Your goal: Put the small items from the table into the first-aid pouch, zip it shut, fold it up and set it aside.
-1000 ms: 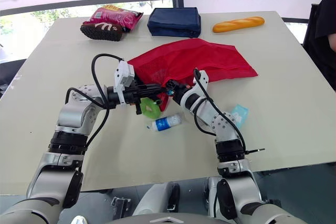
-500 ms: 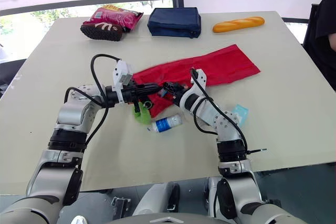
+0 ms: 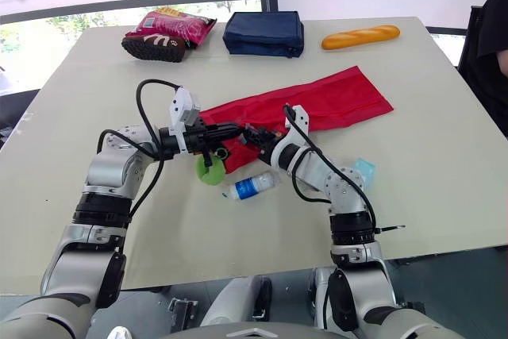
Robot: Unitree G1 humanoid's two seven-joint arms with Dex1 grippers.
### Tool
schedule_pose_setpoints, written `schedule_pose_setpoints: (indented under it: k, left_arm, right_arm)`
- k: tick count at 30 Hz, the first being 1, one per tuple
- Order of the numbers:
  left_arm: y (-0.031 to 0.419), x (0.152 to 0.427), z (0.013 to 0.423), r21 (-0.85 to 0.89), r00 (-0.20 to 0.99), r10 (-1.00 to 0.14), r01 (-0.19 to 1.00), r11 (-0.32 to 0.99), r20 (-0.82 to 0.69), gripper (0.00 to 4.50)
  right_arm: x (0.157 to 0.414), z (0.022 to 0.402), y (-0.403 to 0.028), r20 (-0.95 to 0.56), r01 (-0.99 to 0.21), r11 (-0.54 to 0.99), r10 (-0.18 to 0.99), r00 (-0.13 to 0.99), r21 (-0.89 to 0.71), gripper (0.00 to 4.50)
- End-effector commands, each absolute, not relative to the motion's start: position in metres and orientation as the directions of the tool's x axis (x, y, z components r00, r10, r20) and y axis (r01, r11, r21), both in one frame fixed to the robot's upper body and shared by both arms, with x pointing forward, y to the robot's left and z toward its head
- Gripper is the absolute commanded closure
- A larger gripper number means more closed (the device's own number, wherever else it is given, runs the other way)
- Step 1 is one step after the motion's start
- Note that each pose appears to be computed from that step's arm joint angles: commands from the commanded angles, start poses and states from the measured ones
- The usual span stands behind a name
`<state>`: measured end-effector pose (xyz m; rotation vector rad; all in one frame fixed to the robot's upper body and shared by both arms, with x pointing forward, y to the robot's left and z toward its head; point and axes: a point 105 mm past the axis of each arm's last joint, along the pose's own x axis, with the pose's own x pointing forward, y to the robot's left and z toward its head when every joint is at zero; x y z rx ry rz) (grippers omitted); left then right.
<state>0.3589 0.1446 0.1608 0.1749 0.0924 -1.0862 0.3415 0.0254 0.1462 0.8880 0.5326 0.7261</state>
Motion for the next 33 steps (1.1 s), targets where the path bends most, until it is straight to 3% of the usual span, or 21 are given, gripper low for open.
schedule_pose_setpoints:
  k: [1, 7, 8, 10, 20, 25, 33]
  left_arm:
    - [0.145, 0.360, 0.178, 0.141, 0.468, -0.876, 0.881, 0.451, -0.119, 4.50]
    - [0.145, 0.360, 0.178, 0.140, 0.464, -0.878, 0.883, 0.448, -0.120, 4.50]
    - [0.145, 0.360, 0.178, 0.140, 0.462, -0.878, 0.884, 0.446, -0.121, 4.50]
    - [0.144, 0.361, 0.178, 0.140, 0.460, -0.879, 0.885, 0.444, -0.123, 4.50]
    - [0.141, 0.362, 0.180, 0.140, 0.451, -0.885, 0.889, 0.435, -0.116, 4.50]
    - [0.137, 0.360, 0.179, 0.136, 0.434, -0.894, 0.898, 0.419, -0.112, 4.50]
    - [0.133, 0.352, 0.176, 0.121, 0.404, -0.907, 0.912, 0.391, -0.114, 4.50]
  right_arm:
    - [0.335, 0.162, 0.024, -0.053, -0.385, 0.383, 0.764, 0.643, 0.840, 3.63]
    - [0.330, 0.163, 0.009, -0.051, -0.409, 0.400, 0.764, 0.643, 0.820, 3.63]
    - [0.329, 0.164, 0.008, -0.049, -0.415, 0.402, 0.763, 0.644, 0.816, 4.17]
    - [0.328, 0.165, 0.003, -0.052, -0.422, 0.414, 0.761, 0.647, 0.806, 4.47]
    - [0.325, 0.171, 0.012, -0.059, -0.484, 0.438, 0.784, 0.617, 0.757, 4.47]
    - [0.336, 0.153, 0.022, -0.149, -0.463, 0.521, 0.763, 0.629, 0.717, 4.47]
    - [0.355, 0.151, 0.042, -0.165, -0.490, 0.567, 0.748, 0.643, 0.662, 4.47]
